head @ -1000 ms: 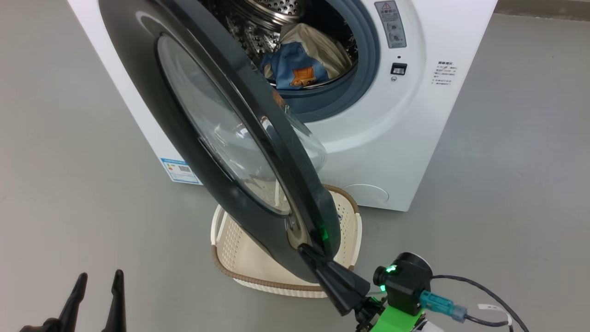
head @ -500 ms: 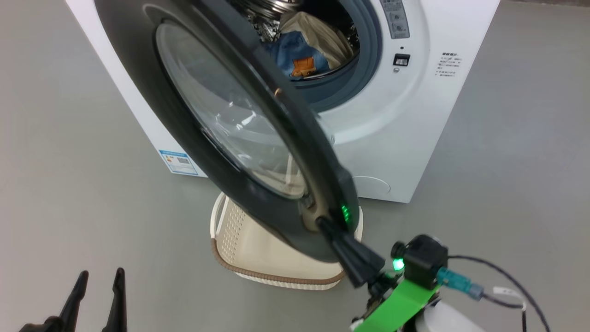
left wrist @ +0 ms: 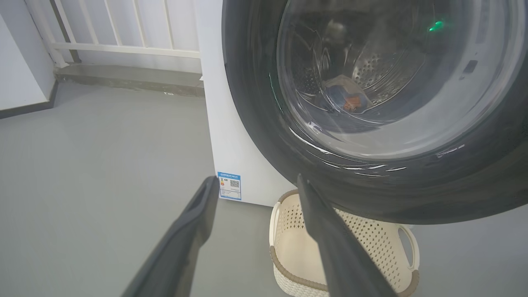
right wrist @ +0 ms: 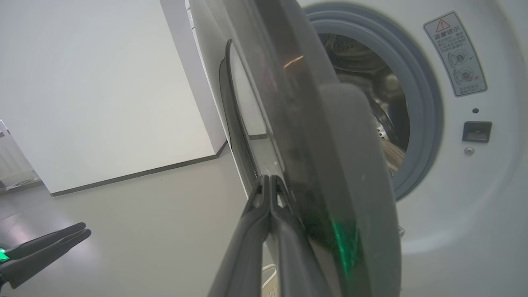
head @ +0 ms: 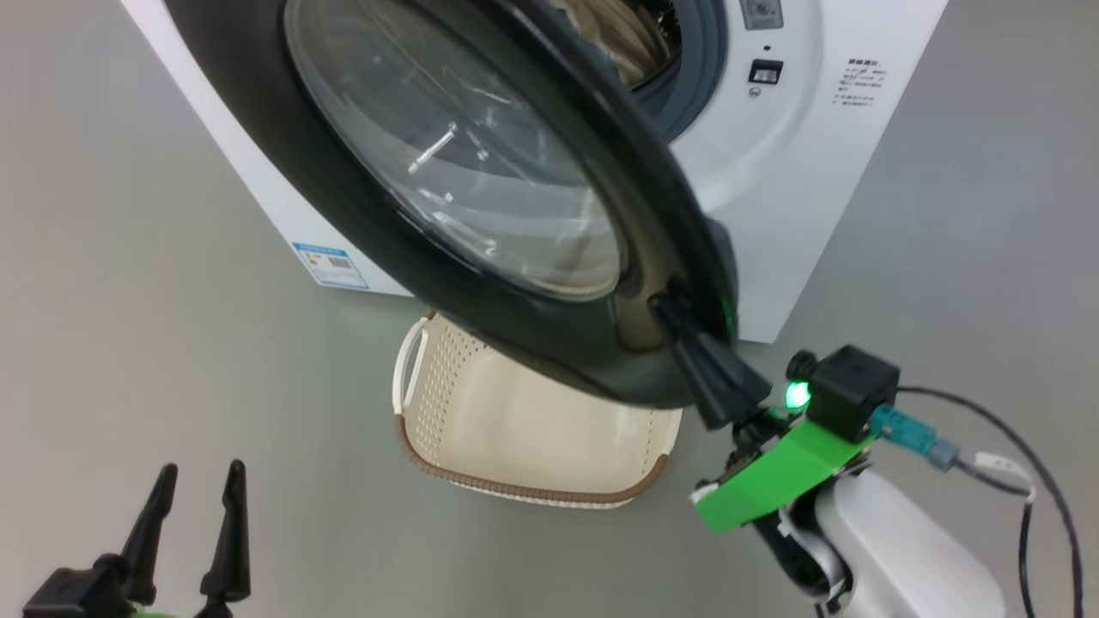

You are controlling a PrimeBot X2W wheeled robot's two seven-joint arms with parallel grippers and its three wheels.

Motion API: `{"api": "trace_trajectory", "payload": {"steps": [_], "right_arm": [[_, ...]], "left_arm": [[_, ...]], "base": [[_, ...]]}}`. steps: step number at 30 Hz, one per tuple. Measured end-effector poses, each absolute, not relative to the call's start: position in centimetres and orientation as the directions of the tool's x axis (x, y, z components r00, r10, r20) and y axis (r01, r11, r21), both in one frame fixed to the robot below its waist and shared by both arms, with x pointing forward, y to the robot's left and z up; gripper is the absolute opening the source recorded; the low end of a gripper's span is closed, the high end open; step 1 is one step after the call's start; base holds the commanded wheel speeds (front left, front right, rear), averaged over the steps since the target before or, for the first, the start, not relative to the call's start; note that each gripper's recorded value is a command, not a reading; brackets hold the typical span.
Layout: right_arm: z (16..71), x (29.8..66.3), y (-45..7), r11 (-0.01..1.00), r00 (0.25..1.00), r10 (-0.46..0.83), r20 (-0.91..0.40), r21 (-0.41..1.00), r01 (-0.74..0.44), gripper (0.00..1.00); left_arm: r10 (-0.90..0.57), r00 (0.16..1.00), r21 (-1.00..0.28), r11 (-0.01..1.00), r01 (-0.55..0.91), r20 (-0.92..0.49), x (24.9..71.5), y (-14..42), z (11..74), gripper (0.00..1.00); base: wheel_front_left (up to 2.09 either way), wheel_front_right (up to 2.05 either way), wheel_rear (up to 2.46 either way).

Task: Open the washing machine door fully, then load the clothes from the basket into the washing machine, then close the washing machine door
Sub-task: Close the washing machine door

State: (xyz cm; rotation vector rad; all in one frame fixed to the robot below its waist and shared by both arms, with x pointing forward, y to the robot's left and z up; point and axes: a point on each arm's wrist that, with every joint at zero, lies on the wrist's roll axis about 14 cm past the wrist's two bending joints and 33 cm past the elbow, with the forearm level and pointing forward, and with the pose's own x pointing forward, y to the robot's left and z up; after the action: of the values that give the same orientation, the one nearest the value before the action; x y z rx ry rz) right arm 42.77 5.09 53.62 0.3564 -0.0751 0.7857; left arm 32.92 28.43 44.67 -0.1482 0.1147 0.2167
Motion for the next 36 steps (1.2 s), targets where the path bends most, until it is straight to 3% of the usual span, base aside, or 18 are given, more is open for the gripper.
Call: {"api": "trace_trajectory", "payload": {"steps": [16,36], "right_arm": [[53.1,50.1,2.3,0.735,0.783,0.586,0.21,0.27,-0.622,0.0],[52.6,58.0,0.8,0.779,0.82,0.517,0.245,0.263,-0.569,0.0]], "left_arm": [[0.2,0.972,-0.144,0.966,-0.216,-0.12,35.8,27.8,44.7,1.0],[0.191,0.971,-0.137,0.968,-0.21,-0.14,38.1,27.1,43.7,1.0]], "base": [[0.0,0.0,0.0],[0.0,0.0,0.0]]}}
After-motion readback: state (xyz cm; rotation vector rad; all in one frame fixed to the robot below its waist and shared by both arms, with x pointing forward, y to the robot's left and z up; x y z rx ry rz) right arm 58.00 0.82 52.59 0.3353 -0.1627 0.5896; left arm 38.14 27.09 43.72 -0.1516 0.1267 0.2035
